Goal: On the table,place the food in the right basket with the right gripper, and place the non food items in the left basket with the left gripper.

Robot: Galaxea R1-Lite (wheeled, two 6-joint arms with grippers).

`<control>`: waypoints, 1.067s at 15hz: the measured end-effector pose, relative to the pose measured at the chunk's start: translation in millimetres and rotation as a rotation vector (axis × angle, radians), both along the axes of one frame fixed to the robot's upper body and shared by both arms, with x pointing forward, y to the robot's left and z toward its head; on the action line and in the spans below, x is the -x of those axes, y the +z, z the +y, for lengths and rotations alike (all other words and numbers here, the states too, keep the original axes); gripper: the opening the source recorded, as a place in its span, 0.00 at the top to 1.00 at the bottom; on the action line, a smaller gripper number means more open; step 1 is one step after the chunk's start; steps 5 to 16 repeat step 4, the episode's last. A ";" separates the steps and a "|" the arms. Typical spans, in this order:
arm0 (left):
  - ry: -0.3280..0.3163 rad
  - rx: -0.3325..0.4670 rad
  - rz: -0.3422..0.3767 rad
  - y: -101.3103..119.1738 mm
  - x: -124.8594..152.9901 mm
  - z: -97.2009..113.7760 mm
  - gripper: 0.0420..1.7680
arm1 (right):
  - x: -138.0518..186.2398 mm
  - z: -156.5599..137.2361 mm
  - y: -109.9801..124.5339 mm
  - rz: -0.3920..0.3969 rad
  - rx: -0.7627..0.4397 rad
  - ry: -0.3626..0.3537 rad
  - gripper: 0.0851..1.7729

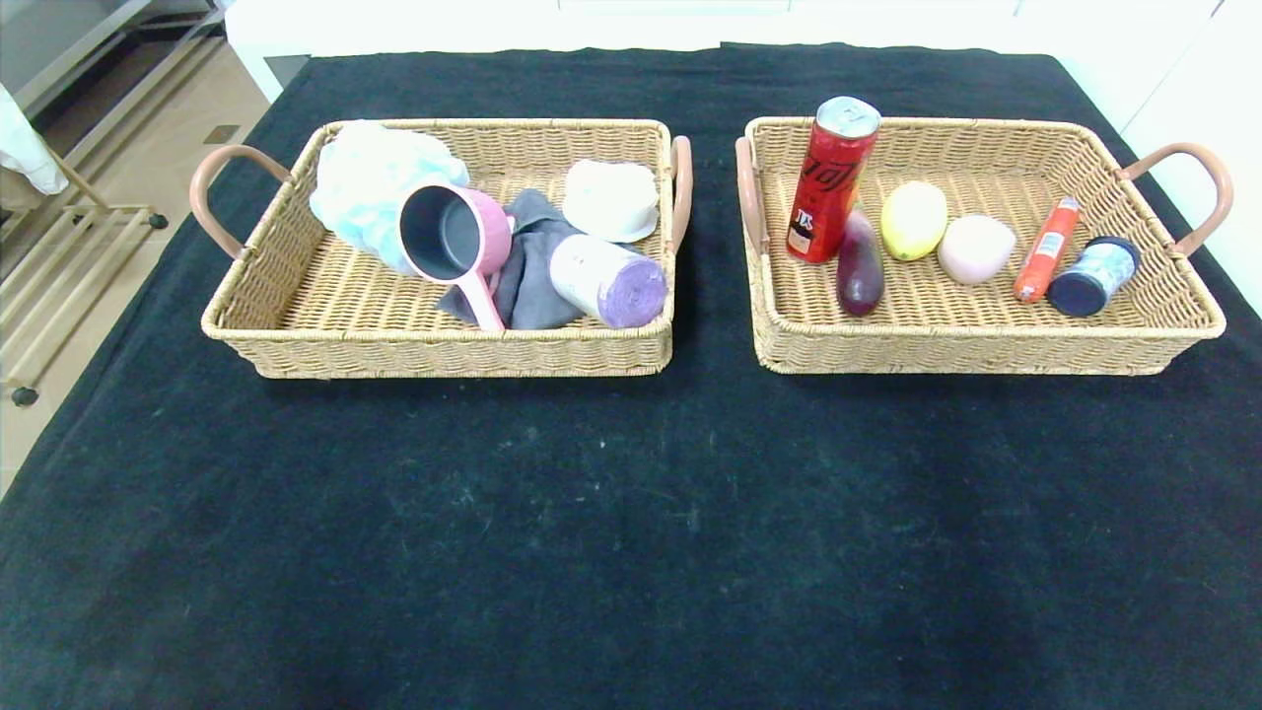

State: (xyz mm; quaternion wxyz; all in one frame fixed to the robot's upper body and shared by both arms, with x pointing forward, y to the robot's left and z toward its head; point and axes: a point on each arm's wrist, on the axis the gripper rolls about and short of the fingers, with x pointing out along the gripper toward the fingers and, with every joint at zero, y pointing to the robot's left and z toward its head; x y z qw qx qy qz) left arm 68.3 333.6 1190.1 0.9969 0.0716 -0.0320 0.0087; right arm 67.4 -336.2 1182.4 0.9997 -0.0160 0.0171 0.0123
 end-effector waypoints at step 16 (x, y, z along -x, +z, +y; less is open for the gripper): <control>0.001 -0.009 0.002 -0.3 0.0 0.0 0.03 | -0.2 0.0 0.0 -0.003 0.001 -0.001 0.05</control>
